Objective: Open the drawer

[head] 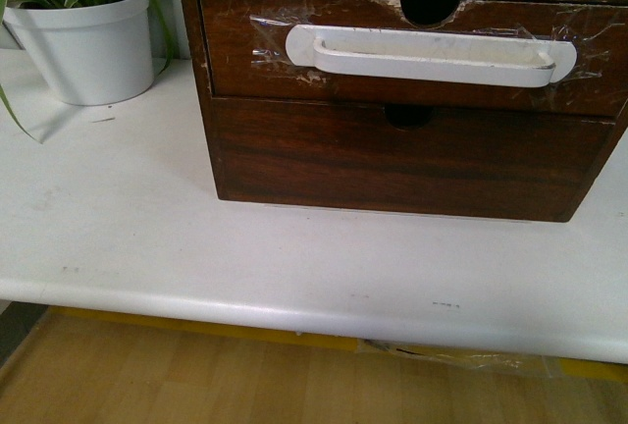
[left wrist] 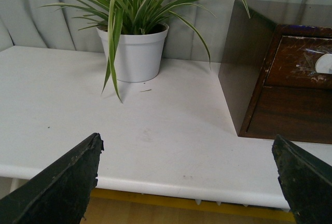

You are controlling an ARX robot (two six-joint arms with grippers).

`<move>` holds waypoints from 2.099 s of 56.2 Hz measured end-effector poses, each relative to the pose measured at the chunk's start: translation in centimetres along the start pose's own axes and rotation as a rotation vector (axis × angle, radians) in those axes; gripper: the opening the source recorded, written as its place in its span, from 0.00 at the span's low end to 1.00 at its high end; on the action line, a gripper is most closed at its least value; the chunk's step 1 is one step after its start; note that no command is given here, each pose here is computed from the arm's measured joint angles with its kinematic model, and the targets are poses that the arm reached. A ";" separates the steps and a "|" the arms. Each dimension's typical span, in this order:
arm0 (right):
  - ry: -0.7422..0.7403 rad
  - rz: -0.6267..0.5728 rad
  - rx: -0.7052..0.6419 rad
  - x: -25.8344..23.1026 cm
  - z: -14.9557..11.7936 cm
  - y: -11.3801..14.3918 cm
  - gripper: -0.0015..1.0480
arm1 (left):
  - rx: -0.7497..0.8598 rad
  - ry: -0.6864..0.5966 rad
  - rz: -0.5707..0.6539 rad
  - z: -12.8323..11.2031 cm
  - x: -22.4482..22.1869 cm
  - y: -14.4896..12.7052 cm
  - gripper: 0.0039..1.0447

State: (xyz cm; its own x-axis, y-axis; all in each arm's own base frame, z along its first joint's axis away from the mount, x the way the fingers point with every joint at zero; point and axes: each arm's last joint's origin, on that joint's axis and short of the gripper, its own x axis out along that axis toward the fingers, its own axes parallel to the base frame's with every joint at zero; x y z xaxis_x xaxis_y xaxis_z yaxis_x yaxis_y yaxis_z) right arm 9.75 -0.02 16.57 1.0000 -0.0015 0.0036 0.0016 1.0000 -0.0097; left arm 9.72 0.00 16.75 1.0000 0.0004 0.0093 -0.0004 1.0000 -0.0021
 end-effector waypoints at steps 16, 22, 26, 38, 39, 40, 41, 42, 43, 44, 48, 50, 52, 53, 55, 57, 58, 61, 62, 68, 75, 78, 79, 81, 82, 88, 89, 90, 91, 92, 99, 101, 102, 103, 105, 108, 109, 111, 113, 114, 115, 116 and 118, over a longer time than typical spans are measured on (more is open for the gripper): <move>0.000 0.000 0.000 0.0 0.0 0.0 0.91 | 0.000 0.000 0.000 0.0 0.0 0.0 0.94; 0.000 0.000 0.000 0.0 0.0 0.0 0.91 | 0.000 0.000 0.000 0.0 0.0 0.0 0.94; 0.000 0.000 0.000 0.0 0.0 0.0 0.91 | 0.000 0.000 0.000 0.0 0.0 0.0 0.94; 0.000 0.000 0.000 0.0 0.0 0.0 0.91 | 0.000 0.000 0.000 0.0 0.0 0.0 0.94; 0.000 0.000 0.000 0.0 0.0 0.0 0.91 | 0.000 0.000 0.000 0.0 0.0 0.0 0.94; 0.000 0.000 0.000 0.0 0.0 0.0 0.91 | 0.000 0.000 0.000 0.0 0.0 0.0 0.94; 0.000 0.000 0.000 0.0 0.0 0.0 0.91 | 0.000 0.000 0.000 0.0 0.0 0.0 0.94; 0.000 0.000 0.000 0.0 0.0 0.0 0.91 | 0.000 0.000 0.000 0.0 0.0 0.0 0.94; 0.000 0.000 0.000 0.0 0.0 0.0 0.91 | 0.000 0.000 0.000 0.0 0.0 0.0 0.94; 0.000 0.000 0.000 0.0 0.0 0.0 0.91 | 0.000 0.000 0.000 0.0 0.0 0.0 0.94; 0.000 0.000 0.000 0.0 0.0 0.0 0.91 | 0.000 0.000 0.000 0.0 0.0 0.0 0.94; 0.000 0.000 0.000 0.0 0.0 0.0 0.91 | 0.000 0.000 0.000 0.0 0.0 0.0 0.94; 0.000 0.000 0.000 0.0 0.0 0.0 0.91 | 0.000 0.000 0.000 0.0 0.0 0.0 0.94; 0.000 0.000 0.000 0.0 0.0 0.0 0.91 | 0.000 0.000 0.000 0.0 0.0 0.0 0.94; 0.000 0.000 0.000 0.0 0.0 0.0 0.91 | 0.000 0.000 0.000 0.0 0.0 0.0 0.94; 0.000 0.000 0.000 0.0 0.0 0.0 0.91 | 0.000 0.000 0.000 0.0 0.0 0.0 0.94; 0.000 0.000 0.000 0.0 0.0 0.0 0.91 | 0.000 0.000 0.000 0.0 0.0 0.0 0.94; 0.000 0.000 0.000 0.0 0.0 0.0 0.91 | 0.000 0.000 0.000 0.0 0.0 0.0 0.94; 0.000 0.000 0.000 0.0 0.0 0.0 0.91 | 0.000 0.000 0.000 0.0 0.0 0.0 0.94; 0.000 0.000 0.000 0.0 0.0 0.0 0.91 | 0.000 0.000 0.000 0.0 0.0 0.0 0.94; 0.000 0.000 0.000 0.0 0.0 0.0 0.91 | 0.000 0.000 0.000 0.0 0.0 0.0 0.94; 0.000 0.000 0.000 0.0 0.0 0.0 0.91 | 0.000 0.000 0.000 0.0 0.0 0.0 0.94; 0.000 0.000 0.000 0.0 0.0 0.0 0.91 | 0.000 0.000 0.000 0.0 0.0 0.0 0.94; 0.000 0.000 0.000 0.0 0.0 0.0 0.91 | 0.000 0.000 0.000 0.0 0.0 0.0 0.94; 0.000 0.000 0.000 0.0 0.0 0.0 0.91 | 0.000 0.000 0.000 0.0 0.0 0.0 0.94; 0.000 0.000 0.000 0.0 0.0 0.0 0.91 | 0.000 0.000 0.000 0.0 0.0 0.0 0.94; 0.000 0.000 0.000 0.0 0.0 0.0 0.91 | 0.000 0.000 0.000 0.0 0.0 0.0 0.94; 0.000 0.000 0.000 0.0 0.0 0.0 0.91 | 0.000 0.000 0.000 0.0 0.0 0.0 0.94; 0.000 0.000 0.000 0.0 0.0 0.0 0.91 | 0.000 0.000 0.000 0.0 0.0 0.0 0.94; 0.000 0.000 0.000 0.0 0.0 0.0 0.91 | 0.000 0.000 0.000 0.0 0.0 0.0 0.94; 0.040 0.138 0.016 0.1 -0.2 0.0 0.91 | -0.013 0.067 0.262 -0.1 0.4 -0.1 0.94; 0.067 0.253 0.027 0.2 -0.4 0.0 0.91 | -0.001 0.104 0.376 -0.2 0.6 -0.2 0.94; 0.069 0.265 0.028 0.2 -0.4 0.0 0.91 | 0.008 0.123 0.444 -0.3 0.7 -0.3 0.94; 0.074 0.306 0.032 0.2 -0.4 0.0 0.91 | 0.015 0.131 0.471 -0.4 0.7 -0.3 0.94; 0.078 0.355 0.036 0.3 -0.4 0.0 0.91 | 0.039 0.151 0.577 -0.6 0.7 -0.2 0.94; 0.088 0.415 0.040 0.4 0.0 0.1 0.91 | 0.046 0.146 0.653 -0.5 0.8 0.0 0.94; 0.093 0.431 0.038 0.4 0.1 0.2 0.91 | 0.044 0.141 0.664 -0.4 0.9 0.1 0.94; 0.102 0.453 0.030 0.5 0.6 0.3 0.91 | 0.040 0.139 0.657 -0.1 1.0 0.2 0.94; 0.107 0.478 0.012 0.6 1.1 0.3 0.91 | 0.045 0.140 0.604 0.8 1.5 0.2 0.94; 0.113 0.493 0.003 0.7 1.4 0.4 0.91 | 0.052 0.140 0.579 1.0 1.7 0.2 0.94; 0.120 0.507 -0.007 0.7 1.6 0.4 0.91 | 0.056 0.141 0.563 1.2 1.8 0.2 0.94; 0.124 0.518 -0.018 0.8 1.8 0.5 0.91 | 0.067 0.145 0.533 1.5 2.0 0.1 0.94; 0.130 0.533 -0.039 1.0 2.0 0.5 0.91 | 0.087 0.153 0.488 1.9 2.4 0.1 0.94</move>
State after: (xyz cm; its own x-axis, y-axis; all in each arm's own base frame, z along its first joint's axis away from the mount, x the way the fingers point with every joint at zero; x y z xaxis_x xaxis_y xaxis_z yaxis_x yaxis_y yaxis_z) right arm 10.74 0.52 18.60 0.8543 0.5018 -0.1357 -0.5080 0.8612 -0.0135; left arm 12.12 0.09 18.64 0.8732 0.4730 -0.1180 -0.4612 0.8799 0.1138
